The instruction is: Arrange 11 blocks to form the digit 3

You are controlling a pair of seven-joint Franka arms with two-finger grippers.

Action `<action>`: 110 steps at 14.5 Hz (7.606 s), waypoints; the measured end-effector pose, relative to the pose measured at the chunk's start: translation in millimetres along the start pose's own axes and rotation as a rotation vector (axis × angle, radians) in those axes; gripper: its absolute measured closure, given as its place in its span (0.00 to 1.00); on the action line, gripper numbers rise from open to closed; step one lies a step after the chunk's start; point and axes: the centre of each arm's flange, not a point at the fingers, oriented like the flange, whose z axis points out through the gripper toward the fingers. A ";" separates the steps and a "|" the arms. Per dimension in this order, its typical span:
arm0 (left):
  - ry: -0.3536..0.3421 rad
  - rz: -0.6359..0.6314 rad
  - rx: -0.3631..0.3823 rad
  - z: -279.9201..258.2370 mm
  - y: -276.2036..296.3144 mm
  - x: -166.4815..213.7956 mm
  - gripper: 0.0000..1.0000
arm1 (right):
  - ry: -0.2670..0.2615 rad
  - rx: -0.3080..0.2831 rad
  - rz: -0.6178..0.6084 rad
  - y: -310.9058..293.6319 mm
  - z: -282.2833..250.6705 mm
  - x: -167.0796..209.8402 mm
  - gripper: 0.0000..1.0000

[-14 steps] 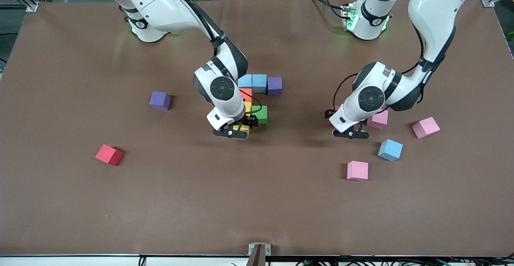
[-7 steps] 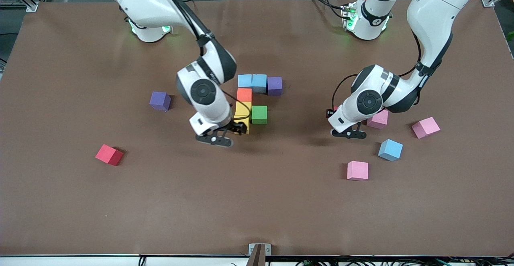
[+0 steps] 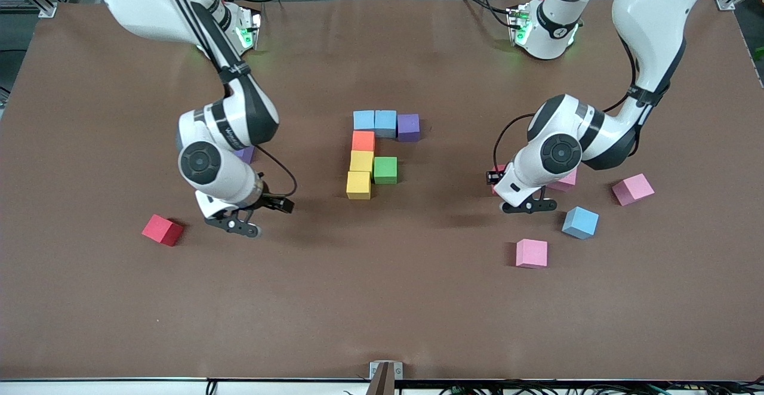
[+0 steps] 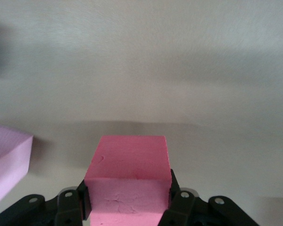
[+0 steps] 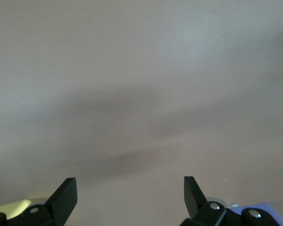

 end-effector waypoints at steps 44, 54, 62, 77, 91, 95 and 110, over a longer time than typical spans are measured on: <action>0.007 -1.474 -0.310 76.0 172.9 -95.9 0.41 | -0.006 0.057 -0.268 -53.7 -2.6 -44.4 0.46; -0.033 -1.439 -0.361 79.4 181.3 -98.1 0.41 | -0.006 0.076 -0.233 -163.9 5.1 -35.1 0.46; -0.036 -1.425 -0.361 80.8 187.4 -104.3 0.41 | 0.015 0.088 -0.193 -210.7 27.3 -36.7 0.46; -0.050 -1.417 -0.365 85.1 192.1 -108.3 0.40 | 0.031 0.029 -0.185 -217.0 55.6 -40.8 0.46; 0.039 -1.453 -0.415 24.2 190.8 -74.8 0.00 | 0.028 0.026 -0.188 -221.8 58.7 -47.1 0.46; 0.123 -1.407 -0.370 -16.1 193.1 -65.7 0.00 | 0.028 0.025 -0.187 -223.9 59.2 -49.8 0.46; 0.268 -0.853 -0.261 -50.3 141.4 -9.4 0.00 | 0.030 0.011 -0.195 -223.9 61.5 -51.1 0.46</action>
